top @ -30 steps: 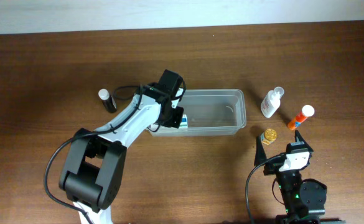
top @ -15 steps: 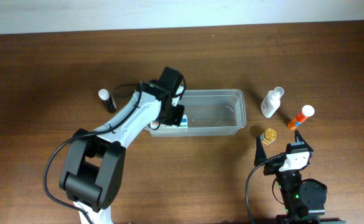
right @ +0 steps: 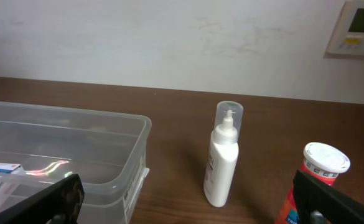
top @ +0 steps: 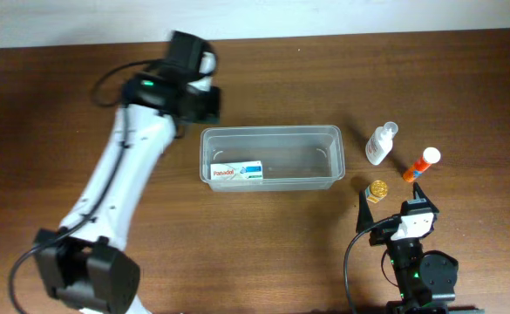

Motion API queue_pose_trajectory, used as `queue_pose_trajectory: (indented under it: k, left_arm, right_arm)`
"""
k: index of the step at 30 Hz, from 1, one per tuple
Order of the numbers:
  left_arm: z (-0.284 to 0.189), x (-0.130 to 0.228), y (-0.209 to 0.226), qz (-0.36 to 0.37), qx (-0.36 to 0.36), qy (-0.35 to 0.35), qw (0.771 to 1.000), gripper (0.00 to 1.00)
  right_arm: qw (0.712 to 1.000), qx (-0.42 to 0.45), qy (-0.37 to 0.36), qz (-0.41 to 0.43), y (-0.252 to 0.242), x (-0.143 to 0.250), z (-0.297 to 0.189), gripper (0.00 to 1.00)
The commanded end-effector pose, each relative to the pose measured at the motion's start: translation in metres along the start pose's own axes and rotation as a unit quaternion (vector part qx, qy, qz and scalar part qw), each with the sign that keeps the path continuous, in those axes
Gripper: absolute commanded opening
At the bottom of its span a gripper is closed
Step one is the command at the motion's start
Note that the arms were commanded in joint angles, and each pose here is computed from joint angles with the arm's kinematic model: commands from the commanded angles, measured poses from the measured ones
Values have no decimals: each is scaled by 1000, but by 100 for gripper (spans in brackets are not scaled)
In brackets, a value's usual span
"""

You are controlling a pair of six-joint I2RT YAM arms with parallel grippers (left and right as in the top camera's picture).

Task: Pack container
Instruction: 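Move the left gripper over the dark bottle with white cap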

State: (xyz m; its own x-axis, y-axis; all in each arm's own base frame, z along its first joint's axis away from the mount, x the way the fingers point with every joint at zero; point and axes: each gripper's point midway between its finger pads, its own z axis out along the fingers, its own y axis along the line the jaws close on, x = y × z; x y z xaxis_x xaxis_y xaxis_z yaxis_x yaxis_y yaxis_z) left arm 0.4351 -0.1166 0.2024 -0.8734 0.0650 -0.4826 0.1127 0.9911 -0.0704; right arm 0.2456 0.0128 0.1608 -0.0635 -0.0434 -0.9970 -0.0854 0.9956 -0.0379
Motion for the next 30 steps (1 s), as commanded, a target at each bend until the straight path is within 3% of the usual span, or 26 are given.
queue_pose_trajectory:
  k: [1,3,6,16,30]
  left_arm:
    - [-3,0,46,-39,-40,4,998,42]
    - [-4,2,66,-52,-51,10,997,44]
    - [-5,3,87,-59,-63,13,996,60]
    - [19,15,102,-34,-70,50,996,62]
    - [85,49,139,-102,-87,132,982,62]
  right_arm:
    - [1000,8,1,1,-3,3,0,98]
    - [1000,8,1,1,-3,3,0,98]
    - [1000,8,1,1,-3,3,0,98]
    - [1000,8,1,1,-3,3,0,98]
    - [1000,8,1,1,-3,3,0,98]
